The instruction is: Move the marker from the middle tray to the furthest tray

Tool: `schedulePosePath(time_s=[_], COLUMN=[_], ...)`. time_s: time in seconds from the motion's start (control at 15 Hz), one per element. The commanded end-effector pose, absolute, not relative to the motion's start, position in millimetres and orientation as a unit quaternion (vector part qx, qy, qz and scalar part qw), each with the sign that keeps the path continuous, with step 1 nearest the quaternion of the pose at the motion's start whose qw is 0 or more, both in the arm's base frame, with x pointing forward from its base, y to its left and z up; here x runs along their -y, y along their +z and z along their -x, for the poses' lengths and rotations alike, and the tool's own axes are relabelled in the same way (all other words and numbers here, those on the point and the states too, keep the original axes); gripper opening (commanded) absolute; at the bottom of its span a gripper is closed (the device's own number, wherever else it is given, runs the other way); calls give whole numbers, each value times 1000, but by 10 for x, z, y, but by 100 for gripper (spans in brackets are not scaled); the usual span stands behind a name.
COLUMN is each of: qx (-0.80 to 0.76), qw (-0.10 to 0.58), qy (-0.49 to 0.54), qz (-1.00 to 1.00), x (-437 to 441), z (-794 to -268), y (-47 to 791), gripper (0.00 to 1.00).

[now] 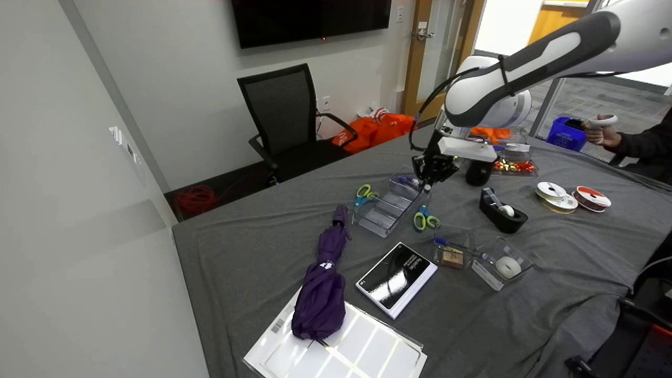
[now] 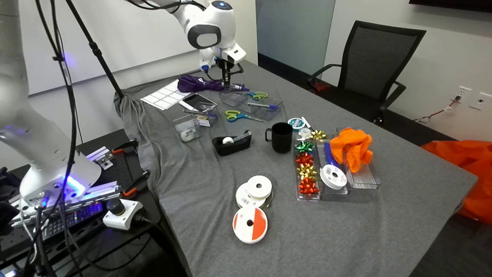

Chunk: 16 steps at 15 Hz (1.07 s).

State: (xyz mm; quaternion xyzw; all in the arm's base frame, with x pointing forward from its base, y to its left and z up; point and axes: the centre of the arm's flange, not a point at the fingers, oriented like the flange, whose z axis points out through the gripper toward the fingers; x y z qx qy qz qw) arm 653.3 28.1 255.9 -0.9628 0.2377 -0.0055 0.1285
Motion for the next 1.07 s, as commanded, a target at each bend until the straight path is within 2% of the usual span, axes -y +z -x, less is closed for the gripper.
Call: schedulePosePath(time_s=[0.0,0.67,0.73,0.87,1.0], qx=[-303,-301,-298,-286,-263], qw=[132,135,131,130,129], qy=[12,80,86,93,91], qz=[944,941,942,945,952], x=[-320,-513,-517,-521,-519], z=[-6987,-7298,-7289,-7240,-7146], y=[2322,1926,1906,1914,1957], gripper=[4,4,42,48,63])
